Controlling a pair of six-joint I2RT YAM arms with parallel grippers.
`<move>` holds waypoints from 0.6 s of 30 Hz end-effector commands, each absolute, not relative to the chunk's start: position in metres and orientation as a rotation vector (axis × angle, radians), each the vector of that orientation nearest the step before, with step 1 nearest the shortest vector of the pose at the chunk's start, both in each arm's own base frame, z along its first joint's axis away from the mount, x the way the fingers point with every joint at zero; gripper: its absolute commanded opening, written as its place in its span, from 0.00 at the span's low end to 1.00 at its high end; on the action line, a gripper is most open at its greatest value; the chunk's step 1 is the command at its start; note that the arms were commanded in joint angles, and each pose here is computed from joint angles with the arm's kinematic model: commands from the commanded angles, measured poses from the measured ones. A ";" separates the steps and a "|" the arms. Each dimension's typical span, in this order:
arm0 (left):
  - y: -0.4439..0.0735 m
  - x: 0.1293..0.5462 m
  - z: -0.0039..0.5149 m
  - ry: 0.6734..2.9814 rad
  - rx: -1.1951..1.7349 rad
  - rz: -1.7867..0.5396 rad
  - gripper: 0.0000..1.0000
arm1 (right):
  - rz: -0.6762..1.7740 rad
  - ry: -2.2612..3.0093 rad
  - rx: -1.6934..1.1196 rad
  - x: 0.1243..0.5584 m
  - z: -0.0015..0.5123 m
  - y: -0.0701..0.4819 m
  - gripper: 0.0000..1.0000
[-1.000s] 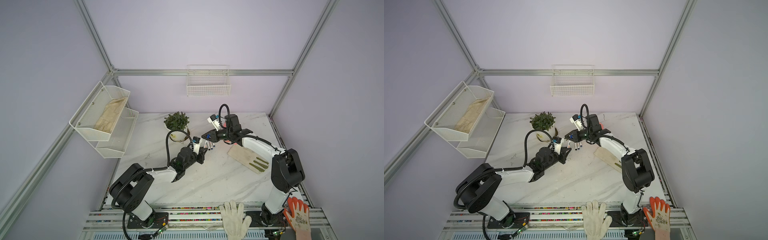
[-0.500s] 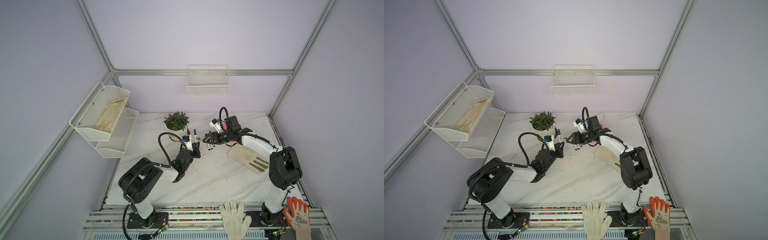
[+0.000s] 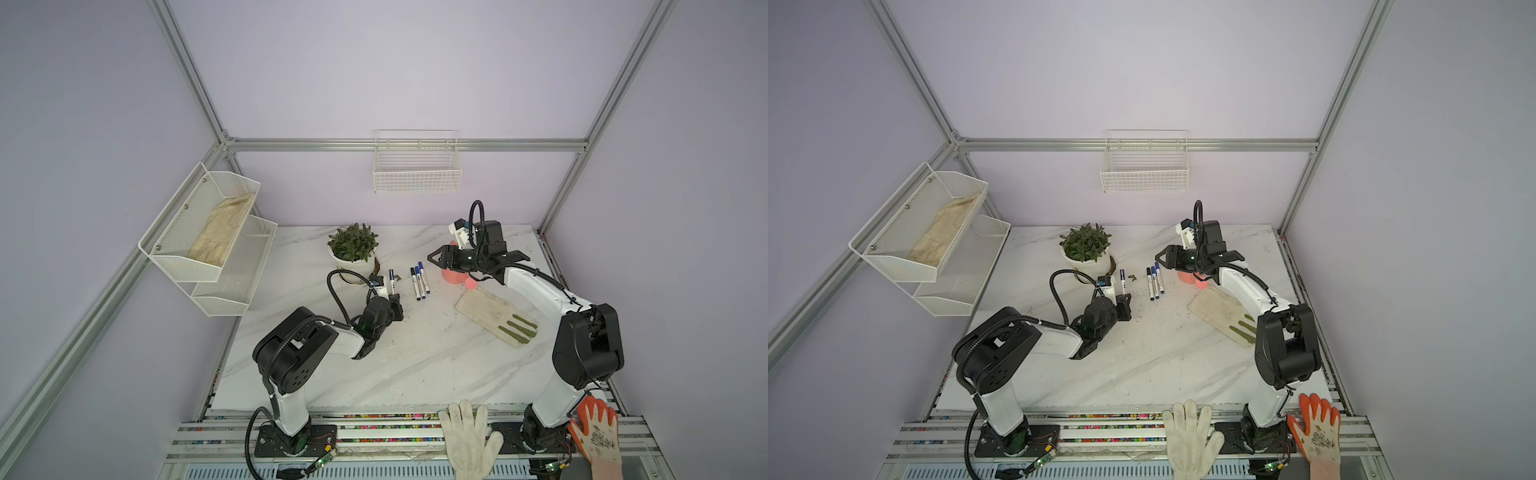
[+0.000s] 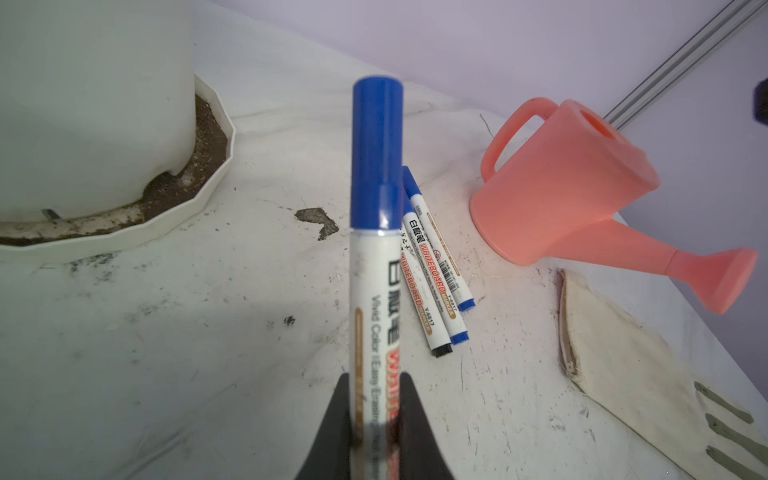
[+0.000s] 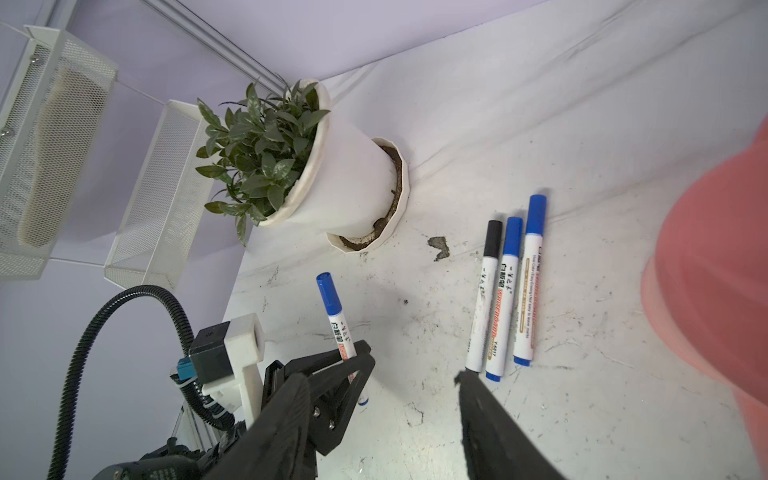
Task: Insert the pens into the pen caps
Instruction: 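Withdraw the right gripper toward the watering can while the left gripper holds the capped marker, then lower the blue-capped marker beside the other markers and open the left gripper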
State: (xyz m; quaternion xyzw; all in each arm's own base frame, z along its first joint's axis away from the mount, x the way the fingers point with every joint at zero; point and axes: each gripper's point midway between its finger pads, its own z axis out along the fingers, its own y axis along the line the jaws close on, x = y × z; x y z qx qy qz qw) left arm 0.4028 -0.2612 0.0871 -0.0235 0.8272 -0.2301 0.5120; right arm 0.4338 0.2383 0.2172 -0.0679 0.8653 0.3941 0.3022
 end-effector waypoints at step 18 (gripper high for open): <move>-0.295 0.465 0.074 2.101 -0.132 -0.649 0.18 | 0.988 2.325 -0.127 0.435 0.203 0.221 0.57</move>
